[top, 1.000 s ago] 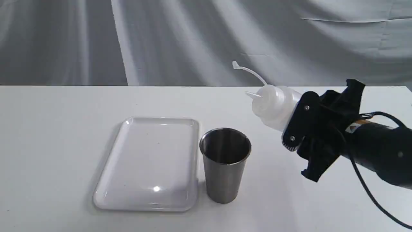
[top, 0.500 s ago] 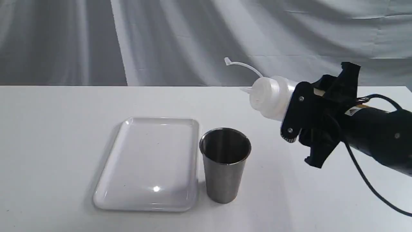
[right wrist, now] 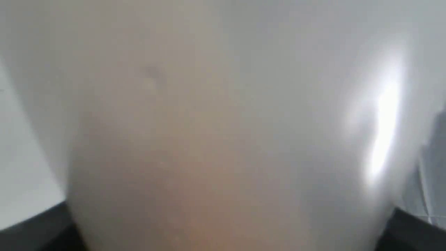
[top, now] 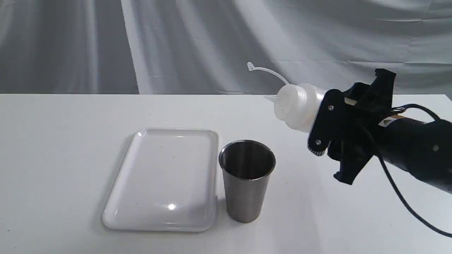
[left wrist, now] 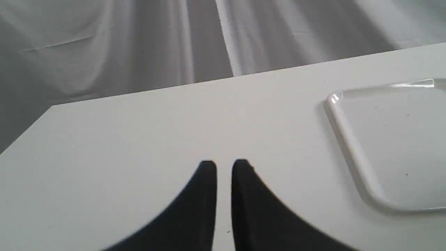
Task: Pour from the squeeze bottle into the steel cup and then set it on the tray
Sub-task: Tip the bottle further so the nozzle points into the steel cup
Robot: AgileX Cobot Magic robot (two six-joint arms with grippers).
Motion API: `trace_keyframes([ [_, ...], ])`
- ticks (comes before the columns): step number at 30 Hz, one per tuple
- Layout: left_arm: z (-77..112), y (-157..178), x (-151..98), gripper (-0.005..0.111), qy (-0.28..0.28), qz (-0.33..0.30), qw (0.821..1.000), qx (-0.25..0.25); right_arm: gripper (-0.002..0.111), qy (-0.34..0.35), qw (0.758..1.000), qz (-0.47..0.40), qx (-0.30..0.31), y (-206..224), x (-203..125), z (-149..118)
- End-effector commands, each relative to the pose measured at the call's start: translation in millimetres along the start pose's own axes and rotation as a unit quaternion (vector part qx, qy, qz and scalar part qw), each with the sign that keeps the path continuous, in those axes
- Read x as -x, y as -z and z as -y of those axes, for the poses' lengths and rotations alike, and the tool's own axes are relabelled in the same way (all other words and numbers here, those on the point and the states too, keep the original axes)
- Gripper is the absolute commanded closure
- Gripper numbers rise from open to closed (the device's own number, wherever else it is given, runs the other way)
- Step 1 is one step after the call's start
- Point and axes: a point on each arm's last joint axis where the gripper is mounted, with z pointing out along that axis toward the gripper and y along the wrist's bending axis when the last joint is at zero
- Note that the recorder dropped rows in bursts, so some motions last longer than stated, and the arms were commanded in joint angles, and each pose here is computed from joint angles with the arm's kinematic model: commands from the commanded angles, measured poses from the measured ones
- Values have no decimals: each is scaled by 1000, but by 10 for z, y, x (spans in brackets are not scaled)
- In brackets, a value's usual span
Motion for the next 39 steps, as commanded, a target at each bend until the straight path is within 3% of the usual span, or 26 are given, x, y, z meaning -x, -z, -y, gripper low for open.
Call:
trace_keyframes([
  [1, 1, -2, -7, 98, 1, 2, 1000, 0, 91, -5, 1000, 3, -27, 15, 22, 82],
  [9, 1, -2, -7, 98, 1, 2, 1000, 0, 91, 2, 998, 0, -56, 19, 17, 135],
  [23, 1, -2, -7, 98, 1, 2, 1000, 0, 91, 157, 985, -11, -71, 21, 23, 175],
  [39, 1, -2, -7, 98, 1, 2, 1000, 0, 91, 229, 969, -11, -91, 11, 79, 267],
])
